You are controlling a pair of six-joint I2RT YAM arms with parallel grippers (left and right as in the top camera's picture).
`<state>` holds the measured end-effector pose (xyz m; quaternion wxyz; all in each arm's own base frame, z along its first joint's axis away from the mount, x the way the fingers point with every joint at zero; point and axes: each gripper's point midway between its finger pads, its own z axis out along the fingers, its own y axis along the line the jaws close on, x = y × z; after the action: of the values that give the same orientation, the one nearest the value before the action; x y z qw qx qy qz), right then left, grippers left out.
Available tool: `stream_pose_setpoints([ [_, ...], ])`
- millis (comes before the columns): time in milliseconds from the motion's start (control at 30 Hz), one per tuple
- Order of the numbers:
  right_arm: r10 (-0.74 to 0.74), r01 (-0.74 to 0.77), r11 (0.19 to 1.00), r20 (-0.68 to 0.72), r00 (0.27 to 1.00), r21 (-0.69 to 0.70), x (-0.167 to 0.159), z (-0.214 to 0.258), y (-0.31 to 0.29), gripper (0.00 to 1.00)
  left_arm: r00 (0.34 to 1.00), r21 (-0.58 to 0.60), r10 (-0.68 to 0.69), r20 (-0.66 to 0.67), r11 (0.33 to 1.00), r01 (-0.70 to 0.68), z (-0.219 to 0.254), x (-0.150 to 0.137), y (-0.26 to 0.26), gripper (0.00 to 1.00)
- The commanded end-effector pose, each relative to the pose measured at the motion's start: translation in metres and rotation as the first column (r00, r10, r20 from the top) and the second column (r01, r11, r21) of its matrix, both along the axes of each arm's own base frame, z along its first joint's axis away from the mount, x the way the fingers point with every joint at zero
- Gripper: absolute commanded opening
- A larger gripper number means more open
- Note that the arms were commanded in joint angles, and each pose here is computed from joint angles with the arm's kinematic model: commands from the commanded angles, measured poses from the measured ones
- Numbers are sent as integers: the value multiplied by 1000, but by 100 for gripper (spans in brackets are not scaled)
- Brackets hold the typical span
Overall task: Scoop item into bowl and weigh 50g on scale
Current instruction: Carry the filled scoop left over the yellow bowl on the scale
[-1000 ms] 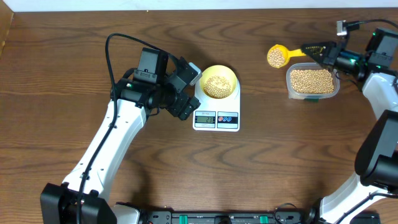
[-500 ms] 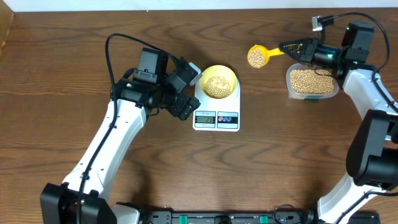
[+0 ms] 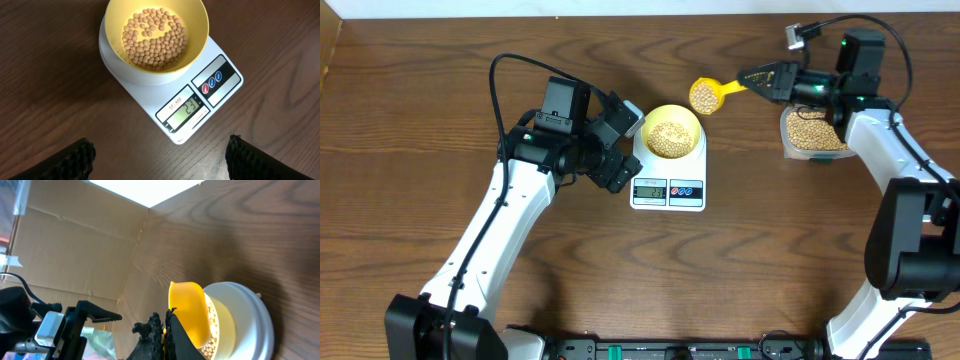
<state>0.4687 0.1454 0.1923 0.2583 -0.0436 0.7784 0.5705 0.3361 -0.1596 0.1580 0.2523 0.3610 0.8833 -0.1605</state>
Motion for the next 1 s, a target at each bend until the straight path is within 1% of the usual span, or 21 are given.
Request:
stream_pose_setpoints([
  [0,13,-13,1000,-15,1000,-12,-1,-7,16,1,1000,-7,-7,-7,1000,7,-2,-3,0,86],
  [367,35,-35,998,-2,999,-53,-5,-13,46,1,1000,-7,-7,-7,1000,7,-2,-3,0,86],
  [633,55,-54,997,12,998,-63,-9,-14,55,1,1000,-7,-7,-7,1000,7,-2,-3,0,86],
  [967,86,-77,992,94,992,-101,-10,-14,60,1,1000,-7,-7,-7,1000,7,-2,-3,0,86],
])
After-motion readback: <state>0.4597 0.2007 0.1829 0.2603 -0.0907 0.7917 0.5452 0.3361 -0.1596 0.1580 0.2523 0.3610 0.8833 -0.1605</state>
